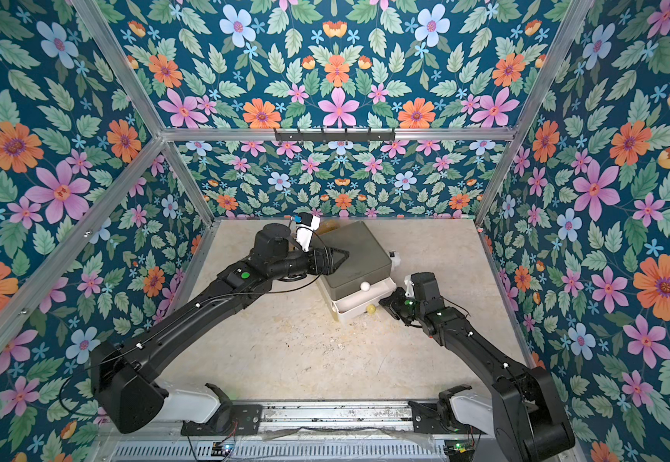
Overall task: Take the keys out of the drawer
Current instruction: Close the drawer in the storage box.
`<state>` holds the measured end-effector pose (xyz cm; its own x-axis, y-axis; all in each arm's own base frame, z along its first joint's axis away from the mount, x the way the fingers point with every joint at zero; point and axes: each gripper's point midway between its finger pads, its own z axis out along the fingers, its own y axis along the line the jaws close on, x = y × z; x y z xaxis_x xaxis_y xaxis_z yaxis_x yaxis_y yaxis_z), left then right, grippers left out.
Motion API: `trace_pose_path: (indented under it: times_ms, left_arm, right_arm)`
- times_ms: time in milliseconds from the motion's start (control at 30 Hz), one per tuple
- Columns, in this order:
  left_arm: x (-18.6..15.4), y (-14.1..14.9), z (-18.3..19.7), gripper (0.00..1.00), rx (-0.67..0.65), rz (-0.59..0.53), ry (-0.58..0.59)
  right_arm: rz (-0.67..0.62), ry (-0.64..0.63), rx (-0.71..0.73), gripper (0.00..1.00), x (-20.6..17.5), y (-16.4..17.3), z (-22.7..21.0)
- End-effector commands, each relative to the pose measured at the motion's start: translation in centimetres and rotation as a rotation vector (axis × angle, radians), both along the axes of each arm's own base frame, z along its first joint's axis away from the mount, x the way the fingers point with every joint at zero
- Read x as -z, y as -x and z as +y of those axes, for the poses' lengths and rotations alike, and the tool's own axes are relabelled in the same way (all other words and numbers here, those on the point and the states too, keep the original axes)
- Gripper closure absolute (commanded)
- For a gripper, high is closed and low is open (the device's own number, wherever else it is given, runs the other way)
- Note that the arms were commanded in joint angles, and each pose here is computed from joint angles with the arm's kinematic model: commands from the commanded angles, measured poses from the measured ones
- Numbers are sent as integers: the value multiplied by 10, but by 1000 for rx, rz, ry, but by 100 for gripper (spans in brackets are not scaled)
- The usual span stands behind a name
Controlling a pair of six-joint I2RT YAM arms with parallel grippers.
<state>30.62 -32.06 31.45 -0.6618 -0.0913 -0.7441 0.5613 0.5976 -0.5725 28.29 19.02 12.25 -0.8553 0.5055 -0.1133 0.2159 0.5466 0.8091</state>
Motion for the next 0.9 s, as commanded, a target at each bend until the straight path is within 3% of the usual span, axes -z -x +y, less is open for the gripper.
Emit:
trace_pose_path:
  times_ms: [0,367,867]
  left_arm:
    - [-4,3,10,0,-28,-40,3]
    - [9,25,46,1,-103,-61,-19]
    - [30,39,65,1,-142,-32,-32]
  right_arm:
    - [-44,-18,-2,100,-9,-11,5]
    - [-39,-22,-9,100,-5,-24,12]
    - [-27,-27,-25,100,4,-35,24]
